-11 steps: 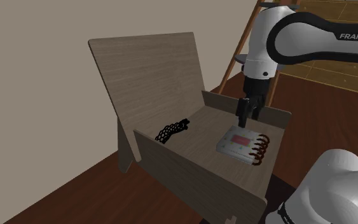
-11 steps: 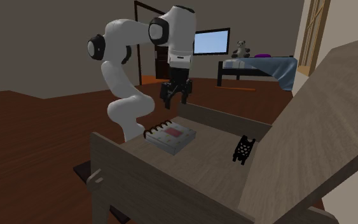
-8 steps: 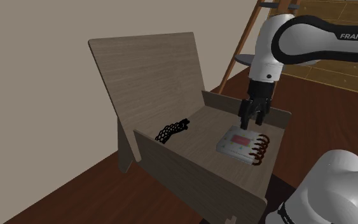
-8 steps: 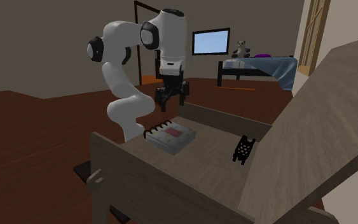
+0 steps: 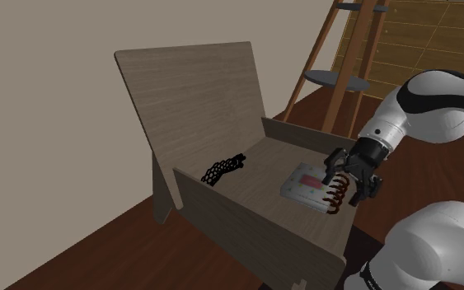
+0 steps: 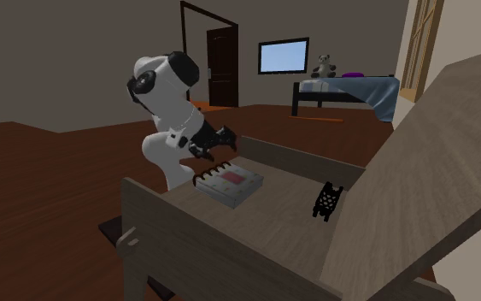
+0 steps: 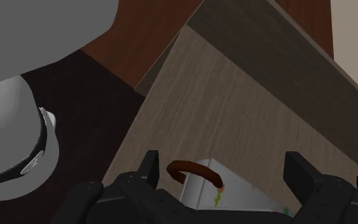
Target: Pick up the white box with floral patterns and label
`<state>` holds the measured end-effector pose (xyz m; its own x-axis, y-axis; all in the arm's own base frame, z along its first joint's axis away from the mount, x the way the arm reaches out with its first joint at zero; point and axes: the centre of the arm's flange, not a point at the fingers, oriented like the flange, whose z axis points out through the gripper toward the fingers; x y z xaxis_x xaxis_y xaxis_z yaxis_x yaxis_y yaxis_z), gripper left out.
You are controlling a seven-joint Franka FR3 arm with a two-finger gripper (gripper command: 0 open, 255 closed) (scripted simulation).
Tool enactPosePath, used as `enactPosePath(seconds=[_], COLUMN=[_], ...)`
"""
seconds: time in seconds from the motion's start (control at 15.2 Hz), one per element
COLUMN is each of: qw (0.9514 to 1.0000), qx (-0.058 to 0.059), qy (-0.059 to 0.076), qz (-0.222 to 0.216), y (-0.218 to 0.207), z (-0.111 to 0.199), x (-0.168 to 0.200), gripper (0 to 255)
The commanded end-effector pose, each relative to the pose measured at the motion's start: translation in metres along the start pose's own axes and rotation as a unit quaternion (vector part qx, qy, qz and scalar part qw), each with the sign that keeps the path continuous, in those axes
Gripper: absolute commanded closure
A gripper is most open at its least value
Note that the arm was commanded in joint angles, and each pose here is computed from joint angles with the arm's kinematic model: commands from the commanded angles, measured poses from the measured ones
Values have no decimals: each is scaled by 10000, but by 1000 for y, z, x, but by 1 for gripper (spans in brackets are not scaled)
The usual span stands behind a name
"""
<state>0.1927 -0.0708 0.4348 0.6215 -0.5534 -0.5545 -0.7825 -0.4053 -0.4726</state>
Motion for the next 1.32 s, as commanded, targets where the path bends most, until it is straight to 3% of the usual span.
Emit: enactPosePath(seconds=[0.0, 0.46, 0.53, 1.25], qw=[9998, 9998, 9998, 9998], qx=[161, 161, 161, 161], qy=[-50, -50, -49, -50], qz=[140, 140, 140, 140], y=[10, 24, 24, 19], z=[7, 28, 28, 20], x=[2, 19, 19, 13], gripper=[0, 0, 255, 255])
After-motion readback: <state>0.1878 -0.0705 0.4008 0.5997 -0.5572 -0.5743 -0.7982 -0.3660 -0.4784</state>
